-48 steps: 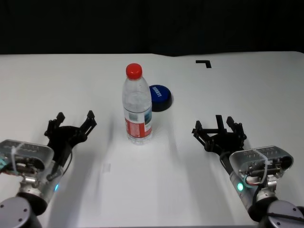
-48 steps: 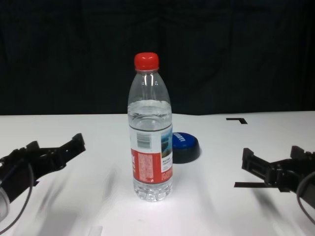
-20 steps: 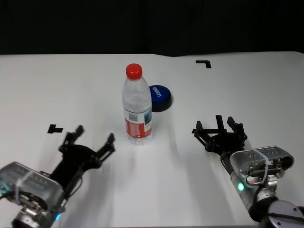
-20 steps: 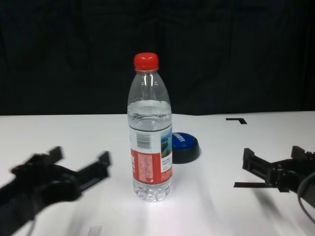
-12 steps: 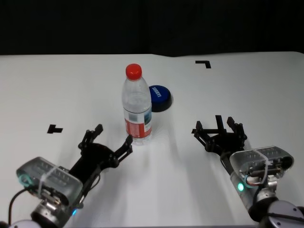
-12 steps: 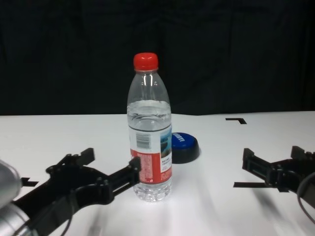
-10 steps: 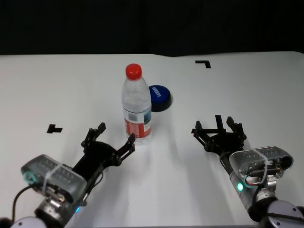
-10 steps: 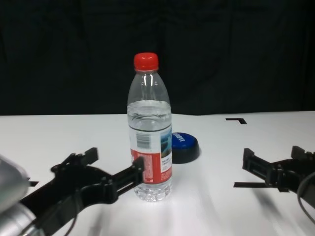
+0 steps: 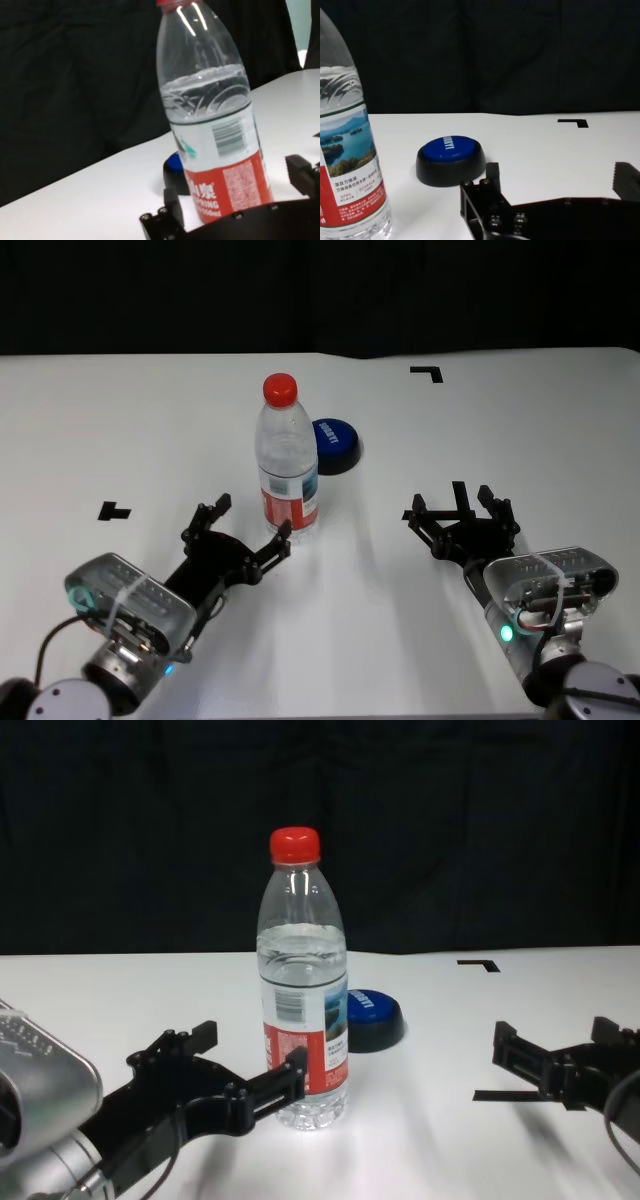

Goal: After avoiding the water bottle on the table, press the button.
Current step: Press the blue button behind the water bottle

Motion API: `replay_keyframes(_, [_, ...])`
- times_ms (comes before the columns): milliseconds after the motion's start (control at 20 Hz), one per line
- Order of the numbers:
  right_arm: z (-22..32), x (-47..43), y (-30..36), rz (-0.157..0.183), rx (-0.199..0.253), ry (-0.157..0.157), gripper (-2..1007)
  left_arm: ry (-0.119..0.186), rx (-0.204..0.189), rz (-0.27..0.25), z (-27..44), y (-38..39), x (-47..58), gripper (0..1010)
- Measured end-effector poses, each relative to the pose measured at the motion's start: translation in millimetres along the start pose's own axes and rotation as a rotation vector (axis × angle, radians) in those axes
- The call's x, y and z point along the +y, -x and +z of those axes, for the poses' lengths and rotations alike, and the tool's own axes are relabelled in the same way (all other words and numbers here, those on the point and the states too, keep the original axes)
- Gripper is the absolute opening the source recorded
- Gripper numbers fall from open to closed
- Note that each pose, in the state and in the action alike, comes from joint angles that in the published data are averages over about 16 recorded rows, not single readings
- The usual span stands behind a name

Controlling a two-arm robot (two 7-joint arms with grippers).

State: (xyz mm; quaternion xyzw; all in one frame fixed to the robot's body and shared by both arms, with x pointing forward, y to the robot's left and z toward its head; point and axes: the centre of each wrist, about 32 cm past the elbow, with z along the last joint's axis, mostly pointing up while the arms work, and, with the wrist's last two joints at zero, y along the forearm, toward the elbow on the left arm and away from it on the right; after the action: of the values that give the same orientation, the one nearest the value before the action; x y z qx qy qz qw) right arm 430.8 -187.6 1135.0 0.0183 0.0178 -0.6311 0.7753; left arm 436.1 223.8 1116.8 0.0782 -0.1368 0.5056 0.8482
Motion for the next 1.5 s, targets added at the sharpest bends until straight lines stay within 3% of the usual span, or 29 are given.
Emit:
replay_keyframes(300, [0.0, 0.0, 0.0, 0.000, 0.000, 0.000, 1003, -0.001, -0.007, -0.002, 1.9, -4.1, 1.9, 1003])
replay_keyframes(950, [0.0, 0.0, 0.0, 0.000, 0.000, 0.000, 1002, -0.004, -0.015, -0.057, 9.0, -13.5, 22.3, 1003])
replay_keyframes(1500, [0.0, 0.0, 0.0, 0.000, 0.000, 0.000, 1002, 0.002, -0.071, -0.112, 9.8, -19.0, 16.4, 1003])
